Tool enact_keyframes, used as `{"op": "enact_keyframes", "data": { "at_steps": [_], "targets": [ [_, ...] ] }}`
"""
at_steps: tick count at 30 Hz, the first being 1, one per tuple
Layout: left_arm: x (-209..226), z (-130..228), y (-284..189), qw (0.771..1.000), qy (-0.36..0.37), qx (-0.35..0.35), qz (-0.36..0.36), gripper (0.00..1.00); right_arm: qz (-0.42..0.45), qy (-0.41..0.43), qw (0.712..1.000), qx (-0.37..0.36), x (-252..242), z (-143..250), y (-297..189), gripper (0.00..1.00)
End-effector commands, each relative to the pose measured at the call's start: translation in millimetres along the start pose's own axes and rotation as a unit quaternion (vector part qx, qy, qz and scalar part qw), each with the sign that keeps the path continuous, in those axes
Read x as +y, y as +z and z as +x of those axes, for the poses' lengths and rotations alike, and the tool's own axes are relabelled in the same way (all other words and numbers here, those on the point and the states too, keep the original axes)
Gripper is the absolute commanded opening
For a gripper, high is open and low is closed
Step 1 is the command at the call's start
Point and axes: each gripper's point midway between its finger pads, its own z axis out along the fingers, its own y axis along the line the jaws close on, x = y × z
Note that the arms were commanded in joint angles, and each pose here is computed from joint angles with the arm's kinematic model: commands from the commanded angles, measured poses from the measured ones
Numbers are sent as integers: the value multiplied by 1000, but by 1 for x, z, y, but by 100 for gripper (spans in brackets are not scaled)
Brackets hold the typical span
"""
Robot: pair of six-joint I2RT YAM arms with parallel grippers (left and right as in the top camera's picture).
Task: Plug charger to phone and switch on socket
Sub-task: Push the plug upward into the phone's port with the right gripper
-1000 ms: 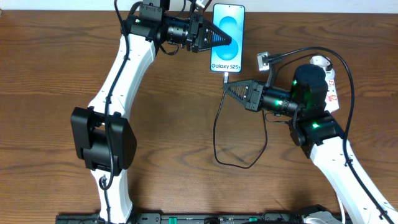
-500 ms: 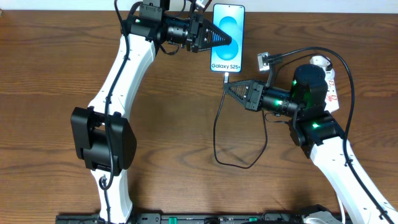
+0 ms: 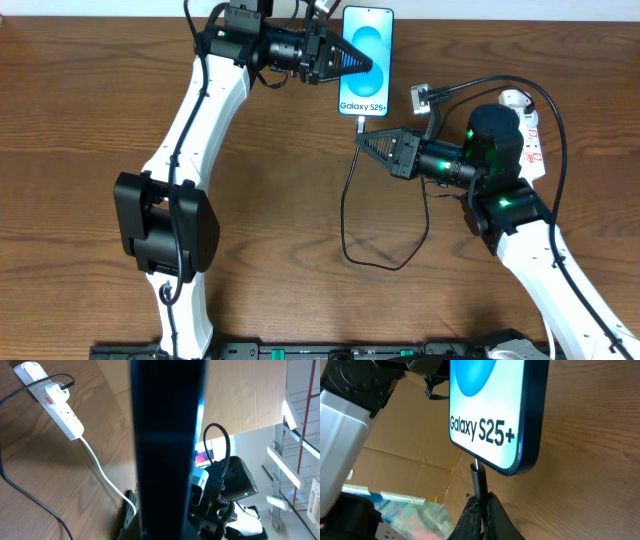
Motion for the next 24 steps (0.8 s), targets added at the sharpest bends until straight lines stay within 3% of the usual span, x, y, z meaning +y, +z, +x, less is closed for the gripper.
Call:
{"op": "enact_keyframes", "data": {
  "at_steps": [1, 24],
  "targets": [
    [-18, 2, -3, 1000, 16, 9, 22, 7, -2, 0, 1000, -2, 4, -2, 1, 1],
    [-18, 2, -3, 1000, 16, 9, 22, 7, -3, 20, 1000, -19, 6, -9, 1, 1]
  ]
}}
